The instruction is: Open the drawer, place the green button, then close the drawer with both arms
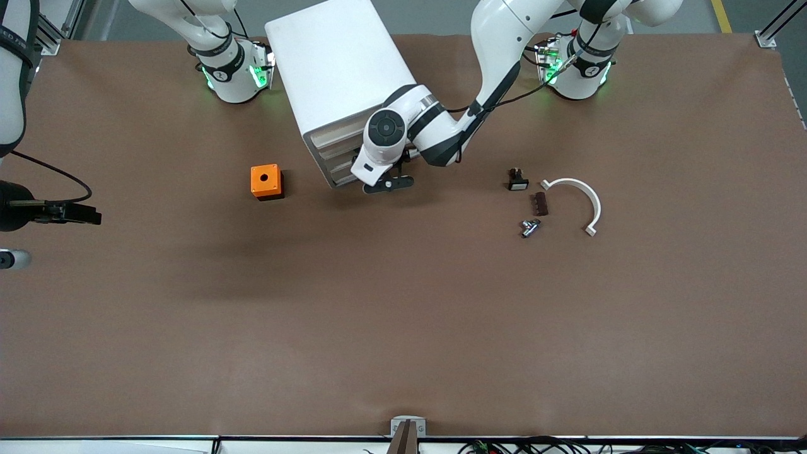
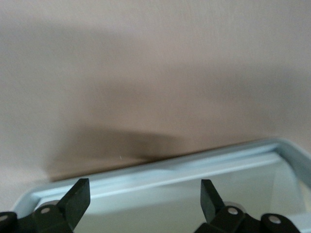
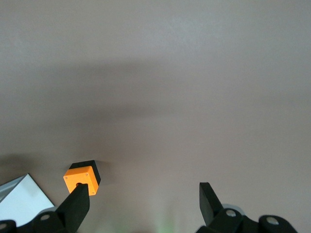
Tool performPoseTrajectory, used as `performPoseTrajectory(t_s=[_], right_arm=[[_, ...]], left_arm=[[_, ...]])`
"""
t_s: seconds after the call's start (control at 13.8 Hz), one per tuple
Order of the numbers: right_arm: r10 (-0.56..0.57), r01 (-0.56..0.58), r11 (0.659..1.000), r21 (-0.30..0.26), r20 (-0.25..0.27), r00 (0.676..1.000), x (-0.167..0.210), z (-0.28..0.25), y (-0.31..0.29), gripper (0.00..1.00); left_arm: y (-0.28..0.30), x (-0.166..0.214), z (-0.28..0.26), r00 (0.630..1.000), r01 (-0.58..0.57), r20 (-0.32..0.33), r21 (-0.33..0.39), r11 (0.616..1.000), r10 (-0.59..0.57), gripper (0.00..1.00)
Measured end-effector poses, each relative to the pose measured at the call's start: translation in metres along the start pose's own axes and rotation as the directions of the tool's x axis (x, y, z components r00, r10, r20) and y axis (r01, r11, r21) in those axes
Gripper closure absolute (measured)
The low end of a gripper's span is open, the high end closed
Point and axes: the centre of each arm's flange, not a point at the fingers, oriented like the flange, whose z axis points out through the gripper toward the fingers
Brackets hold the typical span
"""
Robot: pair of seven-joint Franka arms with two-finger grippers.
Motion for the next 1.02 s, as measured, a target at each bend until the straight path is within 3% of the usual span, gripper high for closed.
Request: performPoseTrajectory(t_s=[0.29, 0.51, 0.65, 0.8, 1.02], right_arm=[[-0.004, 0.004, 1.0, 0.001, -0.025, 1.0, -0.018, -0.039, -0.003, 0.0], [-0.001, 0.001, 1.0, 0.006, -0.002, 1.0, -0.04, -0.056, -0.002, 0.0], [-0.003, 0.003, 1.0, 0.011, 0.012, 1.0, -0.06, -0.071, -0.002, 0.0], [-0.005, 0.005, 1.0, 0.014, -0.005, 1.0, -0.076, -0.082, -0.003, 0.0], [-0.006, 0.008, 1.0, 0.019, -0.065, 0.998, -0.094, -0.077, -0.001, 0.0]], left_arm=[[-0.048, 0.108, -0.077, 0.986, 0.148, -0.056, -0.1, 0.984, -0.154, 0.0], [-0.106, 0.173, -0.157, 0.961, 0.181, -0.191, -0.106, 0.978, -0.198, 0.0], [-0.141, 0.197, -0.211, 0.938, 0.222, -0.242, -0.124, 0.967, -0.246, 0.0], [-0.178, 0.215, -0.262, 0.921, 0.261, -0.262, -0.134, 0.956, -0.288, 0.0], [-0.241, 0.227, -0.337, 0.919, 0.244, -0.289, -0.117, 0.963, -0.269, 0.0]])
